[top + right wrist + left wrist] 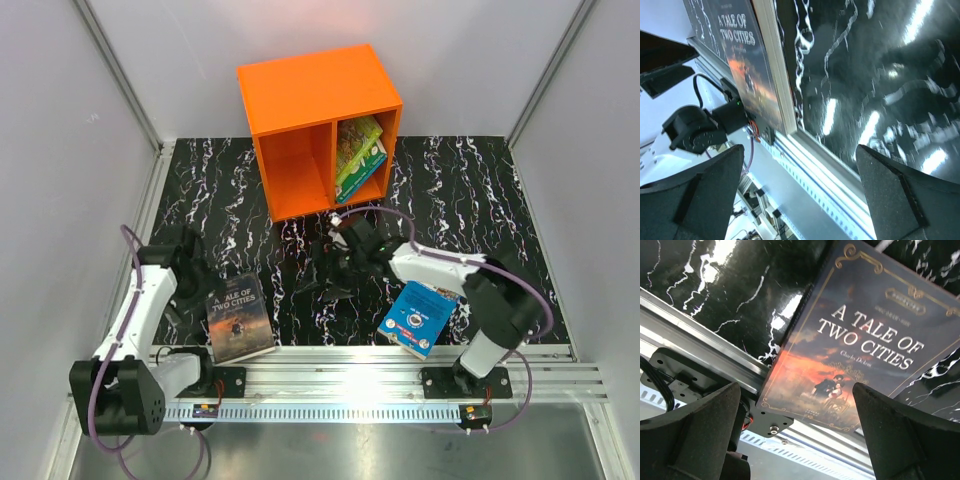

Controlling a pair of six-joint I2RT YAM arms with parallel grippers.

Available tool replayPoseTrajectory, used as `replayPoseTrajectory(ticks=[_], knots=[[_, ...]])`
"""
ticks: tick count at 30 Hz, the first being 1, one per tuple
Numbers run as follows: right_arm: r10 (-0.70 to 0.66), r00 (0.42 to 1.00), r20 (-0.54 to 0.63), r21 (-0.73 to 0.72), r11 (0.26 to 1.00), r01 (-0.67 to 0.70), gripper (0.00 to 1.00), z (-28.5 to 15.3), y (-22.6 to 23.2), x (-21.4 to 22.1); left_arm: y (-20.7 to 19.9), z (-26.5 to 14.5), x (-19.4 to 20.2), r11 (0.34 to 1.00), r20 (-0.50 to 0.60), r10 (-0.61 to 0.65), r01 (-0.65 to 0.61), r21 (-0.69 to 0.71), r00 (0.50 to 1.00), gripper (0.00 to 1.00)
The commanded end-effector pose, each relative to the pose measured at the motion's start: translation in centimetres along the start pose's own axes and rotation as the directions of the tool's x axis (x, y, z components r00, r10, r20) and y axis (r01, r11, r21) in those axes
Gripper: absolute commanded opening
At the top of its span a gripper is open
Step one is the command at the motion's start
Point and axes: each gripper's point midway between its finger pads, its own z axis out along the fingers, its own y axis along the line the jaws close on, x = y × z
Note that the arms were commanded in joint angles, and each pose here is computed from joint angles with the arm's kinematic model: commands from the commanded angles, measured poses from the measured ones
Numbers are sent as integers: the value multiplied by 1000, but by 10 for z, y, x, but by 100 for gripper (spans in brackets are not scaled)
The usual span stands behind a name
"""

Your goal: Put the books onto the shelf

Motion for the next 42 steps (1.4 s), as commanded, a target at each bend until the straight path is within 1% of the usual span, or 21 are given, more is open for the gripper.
replayPoseTrajectory(ticks=[1, 2, 4, 5, 7, 8, 12, 16, 19, 20, 24, 27, 28, 29, 30, 31, 32, 33, 38, 41, 42], knots=[[-24, 1000, 6, -170, 985, 25, 100, 24, 42, -18, -4, 7, -6, 999, -29, -5, 6, 38, 1000, 99], [-34, 999, -1, -182, 983, 33, 100, 29, 51, -20, -7, 11, -3, 999, -51, -8, 11, 53, 999, 99], [-30, 999, -32, -170, 985, 24, 100, 48, 48, -19, -9, 20, 2, 999, -99, -19, 23, 38, 995, 99], [-50, 998, -40, -188, 981, 42, 100, 54, 59, -19, -10, 23, 2, 999, -108, -38, 42, 32, 993, 99], [-43, 997, -68, -171, 985, 31, 100, 73, 54, -16, -9, 31, 6, 999, -135, -50, 51, 9, 990, 99], [-57, 996, -70, -183, 982, 44, 100, 78, 63, -16, -10, 33, 5, 997, -134, -72, 74, 7, 988, 99], [-36, 994, -103, -163, 986, 19, 100, 110, 55, -10, -8, 40, 6, 993, -133, -118, 114, -36, 984, 99], [-23, 993, -118, -153, 988, 5, 100, 130, 49, -6, -14, 49, 11, 993, -152, -116, 112, -38, 982, 99], [-25, 989, -143, -130, 991, 6, 100, 146, 40, 3, -29, 59, 18, 995, -188, -93, 98, 14, 978, 99], [-29, 989, -145, -132, 991, 9, 100, 149, 41, 4, -31, 63, 29, 995, -230, -88, 97, 26, 969, 99], [-37, 983, -181, -119, 993, 15, 98, 169, 35, 19, -39, 73, 46, 989, -288, -74, 106, 98, 955, 95], [-55, 979, -196, -135, 990, 29, 81, 174, 43, 29, -52, 71, 51, 981, -286, -30, 84, 178, 958, 93], [-57, 979, -195, -136, 990, 31, 72, 174, 45, 31, -53, 70, 51, 979, -284, -28, 84, 187, 959, 93], [-59, 979, -195, -137, 990, 32, 54, 173, 46, 34, -54, 69, 51, 977, -283, -27, 85, 197, 959, 93], [-65, 980, -187, -148, 988, 38, 45, 168, 52, 33, -55, 68, 51, 975, -281, -22, 83, 207, 959, 93], [-67, 982, -178, -152, 988, 40, 40, 165, 55, 31, -57, 67, 49, 972, -273, -19, 82, 221, 962, 93], [-65, 982, -176, -149, 988, 38, 31, 163, 54, 32, -58, 67, 51, 970, -278, -16, 82, 227, 960, 93], [-75, 984, -161, -165, 985, 48, 28, 156, 63, 29, -60, 66, 50, 967, -274, -14, 82, 240, 962, 93], [-82, 984, -156, -217, 975, 46, 28, 140, 88, 31, -73, 59, 48, 945, -278, -5, 95, 312, 961, 91], [-101, 982, -158, -230, 971, 63, 2, 134, 95, 36, -83, 48, 44, 927, -267, 33, 70, 368, 963, 89], [-108, 982, -157, -231, 970, 70, 0, 130, 97, 38, -85, 44, 43, 922, -262, 48, 59, 383, 964, 88]])
